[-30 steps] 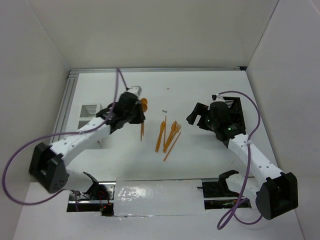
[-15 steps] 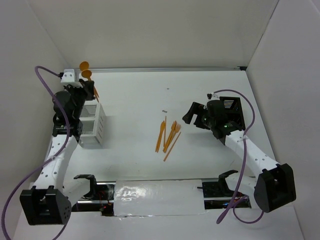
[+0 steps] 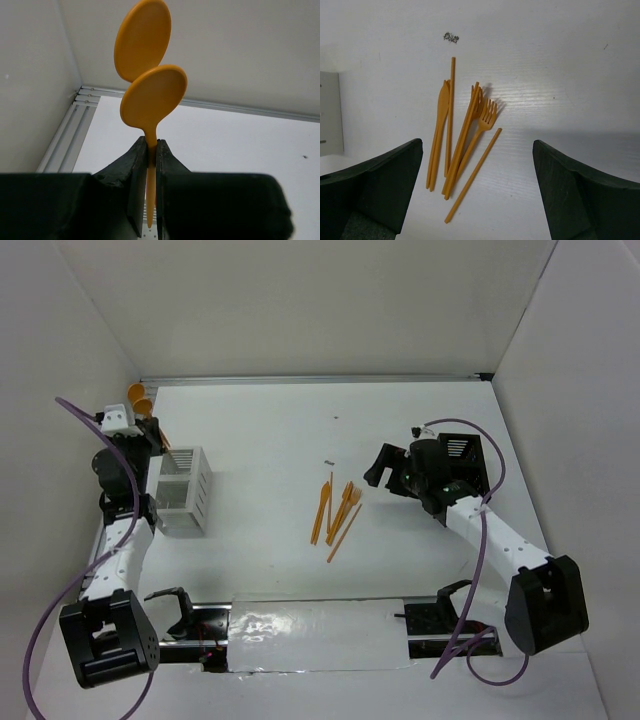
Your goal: Sort the eating utensils into containers
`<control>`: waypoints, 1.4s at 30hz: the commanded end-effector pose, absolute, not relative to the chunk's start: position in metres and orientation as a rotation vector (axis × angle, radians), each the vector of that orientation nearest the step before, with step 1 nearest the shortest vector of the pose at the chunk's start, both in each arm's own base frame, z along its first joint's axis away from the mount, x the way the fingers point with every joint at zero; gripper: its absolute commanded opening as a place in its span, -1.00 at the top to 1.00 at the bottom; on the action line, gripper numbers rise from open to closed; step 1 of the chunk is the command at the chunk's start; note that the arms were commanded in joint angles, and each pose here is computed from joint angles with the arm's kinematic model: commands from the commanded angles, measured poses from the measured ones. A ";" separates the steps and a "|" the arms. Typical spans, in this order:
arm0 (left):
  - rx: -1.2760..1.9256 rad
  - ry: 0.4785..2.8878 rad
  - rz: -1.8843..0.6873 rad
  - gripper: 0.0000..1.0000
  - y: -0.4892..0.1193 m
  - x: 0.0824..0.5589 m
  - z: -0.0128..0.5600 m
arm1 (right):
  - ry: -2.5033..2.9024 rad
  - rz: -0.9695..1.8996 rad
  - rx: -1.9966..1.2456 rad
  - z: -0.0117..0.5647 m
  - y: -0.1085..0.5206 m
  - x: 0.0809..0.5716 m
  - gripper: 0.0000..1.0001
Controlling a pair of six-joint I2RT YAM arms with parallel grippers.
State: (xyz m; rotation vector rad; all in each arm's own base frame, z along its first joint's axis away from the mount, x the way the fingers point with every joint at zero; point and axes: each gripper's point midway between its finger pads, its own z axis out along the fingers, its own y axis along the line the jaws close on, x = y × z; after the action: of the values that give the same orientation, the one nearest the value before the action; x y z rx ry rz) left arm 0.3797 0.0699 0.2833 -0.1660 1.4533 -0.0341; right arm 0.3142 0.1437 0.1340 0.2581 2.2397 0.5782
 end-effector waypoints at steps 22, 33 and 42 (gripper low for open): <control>-0.271 1.414 0.074 0.15 0.078 0.375 0.258 | 2.169 0.578 0.240 0.144 0.144 0.320 -0.99; -0.216 1.375 0.034 -0.49 0.066 0.366 0.298 | 2.164 0.581 0.232 0.147 0.144 0.318 -1.00; 0.417 1.527 -0.465 -0.65 -0.075 0.317 0.334 | 2.196 0.571 0.281 0.135 0.143 0.318 -1.00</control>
State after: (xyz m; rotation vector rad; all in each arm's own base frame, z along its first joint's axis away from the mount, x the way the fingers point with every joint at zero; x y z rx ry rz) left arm 0.3517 0.0004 0.3413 0.1044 1.4595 -0.1745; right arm 0.3131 0.1420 0.1322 0.2612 2.2294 0.5734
